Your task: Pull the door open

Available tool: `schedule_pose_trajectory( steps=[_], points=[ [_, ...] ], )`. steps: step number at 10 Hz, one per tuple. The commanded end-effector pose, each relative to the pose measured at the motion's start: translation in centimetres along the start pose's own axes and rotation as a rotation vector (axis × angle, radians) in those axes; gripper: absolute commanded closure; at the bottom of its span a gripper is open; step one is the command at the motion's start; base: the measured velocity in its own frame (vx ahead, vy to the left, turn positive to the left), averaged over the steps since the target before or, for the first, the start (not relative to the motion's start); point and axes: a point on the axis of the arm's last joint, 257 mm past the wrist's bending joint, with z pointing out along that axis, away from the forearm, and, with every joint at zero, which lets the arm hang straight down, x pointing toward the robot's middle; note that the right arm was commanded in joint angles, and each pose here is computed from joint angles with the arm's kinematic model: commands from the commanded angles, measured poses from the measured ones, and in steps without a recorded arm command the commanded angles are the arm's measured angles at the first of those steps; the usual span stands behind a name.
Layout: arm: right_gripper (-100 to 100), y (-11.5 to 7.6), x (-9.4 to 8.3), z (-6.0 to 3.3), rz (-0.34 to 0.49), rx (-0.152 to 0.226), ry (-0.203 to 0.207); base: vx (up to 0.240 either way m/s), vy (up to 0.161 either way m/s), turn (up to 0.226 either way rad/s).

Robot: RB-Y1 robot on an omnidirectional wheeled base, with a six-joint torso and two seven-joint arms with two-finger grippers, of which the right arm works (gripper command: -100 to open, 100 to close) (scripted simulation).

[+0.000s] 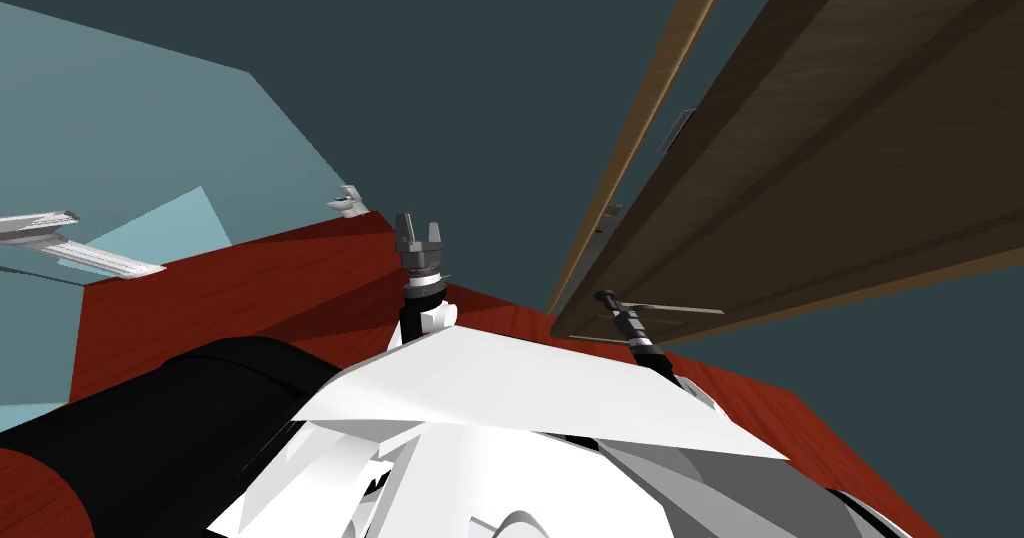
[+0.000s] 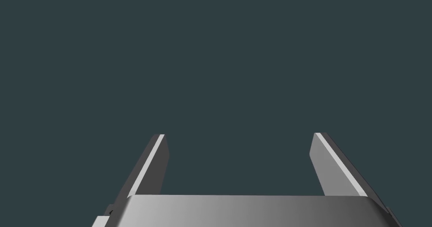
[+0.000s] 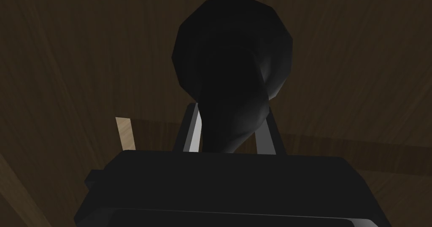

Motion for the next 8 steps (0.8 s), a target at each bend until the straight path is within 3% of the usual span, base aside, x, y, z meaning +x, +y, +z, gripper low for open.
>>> schedule_pose_trajectory(
  steps=[1,8],
  points=[
    [100,0.0,-0.3,-0.63,-0.001,-0.002,0.006,-0.126,-0.044,0.161],
    [100,0.2,-1.5,-3.80,-0.007,-0.008,0.035,-0.206,-0.097,0.174]
  ],
)
